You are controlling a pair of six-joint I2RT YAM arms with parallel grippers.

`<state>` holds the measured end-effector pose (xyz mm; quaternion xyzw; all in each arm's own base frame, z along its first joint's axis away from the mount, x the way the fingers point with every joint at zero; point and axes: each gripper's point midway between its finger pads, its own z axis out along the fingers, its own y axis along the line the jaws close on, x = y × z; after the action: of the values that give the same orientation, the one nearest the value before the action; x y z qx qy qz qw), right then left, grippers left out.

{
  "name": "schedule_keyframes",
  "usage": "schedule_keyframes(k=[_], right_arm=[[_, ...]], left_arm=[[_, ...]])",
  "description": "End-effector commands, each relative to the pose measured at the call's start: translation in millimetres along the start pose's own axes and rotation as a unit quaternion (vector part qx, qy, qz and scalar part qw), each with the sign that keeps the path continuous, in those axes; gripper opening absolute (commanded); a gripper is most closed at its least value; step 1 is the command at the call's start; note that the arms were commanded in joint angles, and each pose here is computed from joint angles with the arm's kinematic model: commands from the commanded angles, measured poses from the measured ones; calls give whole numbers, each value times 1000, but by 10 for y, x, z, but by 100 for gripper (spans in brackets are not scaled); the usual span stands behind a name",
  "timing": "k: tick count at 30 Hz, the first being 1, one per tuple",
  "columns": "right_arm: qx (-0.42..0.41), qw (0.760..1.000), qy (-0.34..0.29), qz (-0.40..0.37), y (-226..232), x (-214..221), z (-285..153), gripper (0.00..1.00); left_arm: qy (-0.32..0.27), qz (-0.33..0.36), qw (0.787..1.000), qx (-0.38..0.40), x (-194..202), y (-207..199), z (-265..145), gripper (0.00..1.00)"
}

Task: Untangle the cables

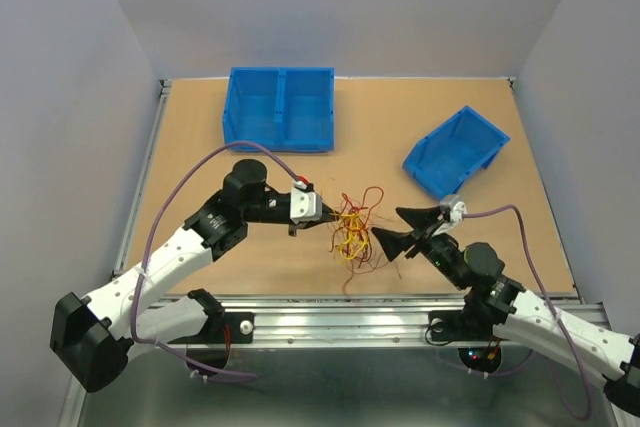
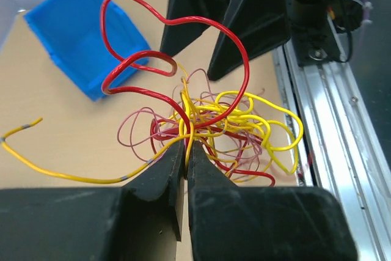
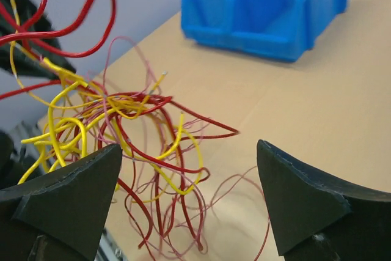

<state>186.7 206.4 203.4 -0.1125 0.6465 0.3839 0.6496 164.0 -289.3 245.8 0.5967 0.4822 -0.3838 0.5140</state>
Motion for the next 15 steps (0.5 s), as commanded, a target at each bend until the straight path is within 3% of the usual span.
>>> schedule_keyframes(k=[1, 3, 6, 9, 10, 11, 13, 14, 15], right_arm=[[-153, 987, 9, -40, 557, -31, 69, 96], [-177, 982, 42, -49, 625, 146, 130, 96], [-198, 978, 39, -51, 713, 168, 231, 97], [-182, 981, 46, -55, 666, 222, 336, 87], [-182, 980, 54, -55, 667, 267, 382, 76], [-184, 980, 54, -55, 678, 268, 397, 71], [-196, 978, 45, -53, 726, 242, 411, 63], [-205, 977, 45, -48, 762, 240, 398, 40], [-207, 977, 40, -45, 772, 213, 391, 24]], left_arm=[[-16, 47, 997, 59, -212, -127, 93, 13], [-7, 45, 996, 70, -159, -171, 165, 13], [8, 40, 996, 81, -78, -227, 212, 14], [13, 41, 995, 87, -49, -263, 235, 35], [15, 42, 995, 89, -47, -275, 249, 45], [19, 40, 995, 90, -23, -282, 262, 61], [22, 39, 995, 89, -12, -273, 278, 69], [26, 34, 995, 89, 3, -270, 283, 76], [27, 34, 995, 89, 7, -268, 291, 77]])
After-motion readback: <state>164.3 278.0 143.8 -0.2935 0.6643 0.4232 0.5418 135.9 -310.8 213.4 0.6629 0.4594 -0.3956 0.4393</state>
